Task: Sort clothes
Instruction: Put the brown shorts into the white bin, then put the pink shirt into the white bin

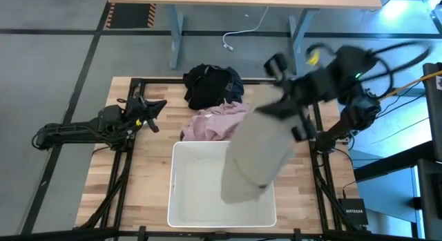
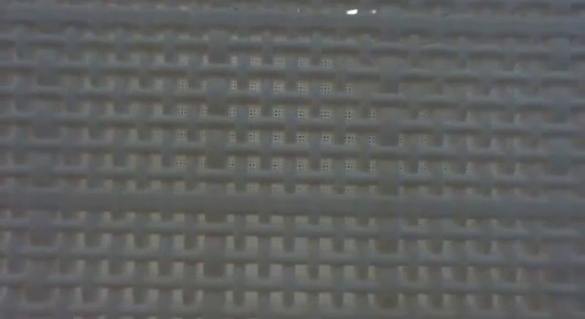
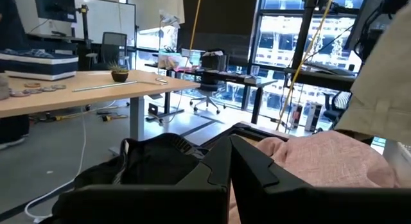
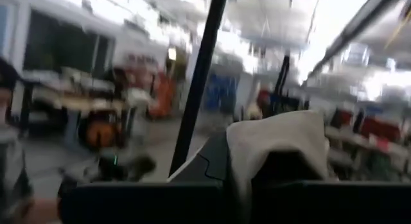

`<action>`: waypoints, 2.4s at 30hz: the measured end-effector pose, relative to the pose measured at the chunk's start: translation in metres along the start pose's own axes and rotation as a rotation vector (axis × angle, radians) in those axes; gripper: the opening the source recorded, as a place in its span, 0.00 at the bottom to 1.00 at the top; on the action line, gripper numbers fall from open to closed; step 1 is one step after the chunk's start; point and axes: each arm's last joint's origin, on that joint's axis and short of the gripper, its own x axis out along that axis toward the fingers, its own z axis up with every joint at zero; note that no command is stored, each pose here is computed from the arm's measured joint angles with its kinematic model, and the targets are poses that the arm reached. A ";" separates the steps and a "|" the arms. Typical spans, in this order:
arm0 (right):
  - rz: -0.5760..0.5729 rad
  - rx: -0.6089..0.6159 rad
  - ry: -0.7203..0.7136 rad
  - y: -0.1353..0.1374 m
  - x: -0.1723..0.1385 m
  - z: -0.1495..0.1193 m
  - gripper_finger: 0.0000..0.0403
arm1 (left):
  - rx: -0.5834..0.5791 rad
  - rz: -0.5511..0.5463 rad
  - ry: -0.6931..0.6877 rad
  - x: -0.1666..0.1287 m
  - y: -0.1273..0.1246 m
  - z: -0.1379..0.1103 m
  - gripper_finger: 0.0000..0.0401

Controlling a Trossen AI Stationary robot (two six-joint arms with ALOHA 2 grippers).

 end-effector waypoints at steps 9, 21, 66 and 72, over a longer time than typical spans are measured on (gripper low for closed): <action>-0.095 0.036 0.537 0.015 0.022 -0.068 0.03 | -0.002 0.000 0.000 0.000 0.000 0.000 0.00; -0.067 0.114 1.096 0.027 0.048 -0.191 0.03 | -0.007 0.000 0.000 0.000 0.000 0.000 0.00; -0.300 0.225 1.269 -0.072 -0.007 -0.237 0.54 | -0.074 -0.077 0.230 0.011 -0.018 -0.027 0.00; -0.439 0.229 1.336 -0.124 -0.048 -0.253 0.54 | -0.084 -0.068 0.267 0.013 -0.020 -0.032 0.00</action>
